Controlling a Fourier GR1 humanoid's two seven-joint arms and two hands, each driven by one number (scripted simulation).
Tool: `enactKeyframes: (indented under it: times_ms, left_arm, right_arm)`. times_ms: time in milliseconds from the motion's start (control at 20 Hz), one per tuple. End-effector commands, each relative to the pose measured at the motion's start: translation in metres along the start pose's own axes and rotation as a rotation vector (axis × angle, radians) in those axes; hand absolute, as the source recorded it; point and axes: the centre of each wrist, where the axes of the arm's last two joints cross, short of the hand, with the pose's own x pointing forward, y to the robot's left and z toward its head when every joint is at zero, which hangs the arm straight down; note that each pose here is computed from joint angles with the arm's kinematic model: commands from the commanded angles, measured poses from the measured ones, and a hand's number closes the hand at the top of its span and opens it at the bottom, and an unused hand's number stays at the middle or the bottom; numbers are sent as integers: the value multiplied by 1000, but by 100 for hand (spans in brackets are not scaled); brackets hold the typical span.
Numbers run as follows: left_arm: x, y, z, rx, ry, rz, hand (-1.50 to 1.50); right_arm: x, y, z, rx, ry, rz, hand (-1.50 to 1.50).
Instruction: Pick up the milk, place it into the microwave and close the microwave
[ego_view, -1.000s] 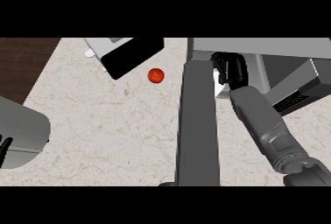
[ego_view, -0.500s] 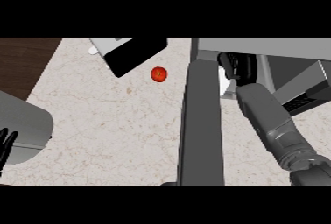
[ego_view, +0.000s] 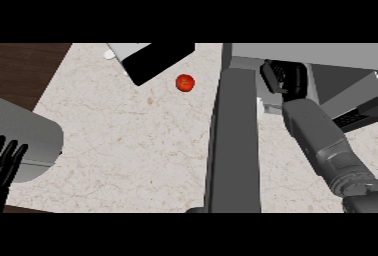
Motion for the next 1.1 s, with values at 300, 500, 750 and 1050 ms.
enactKeyframes:
  times_ms: [300, 500, 750, 1050]
  left_arm:
    - [-6, 2, -15, -16, 18, 1, -150]
    - [-2, 3, -17, -9, 3, -15, -150]
    - [-12, -3, -24, -14, 3, 2, -150]
    - [-15, 5, -18, -29, 27, -9, -150]
  right_arm:
    - [-10, 0, 10, 38, -32, 105, -150]
    - [-8, 2, 10, 41, -53, 140, -150]
    - [7, 8, 1, 10, -70, 137, -150]
    - [12, 14, 2, 46, -74, 119, -150]
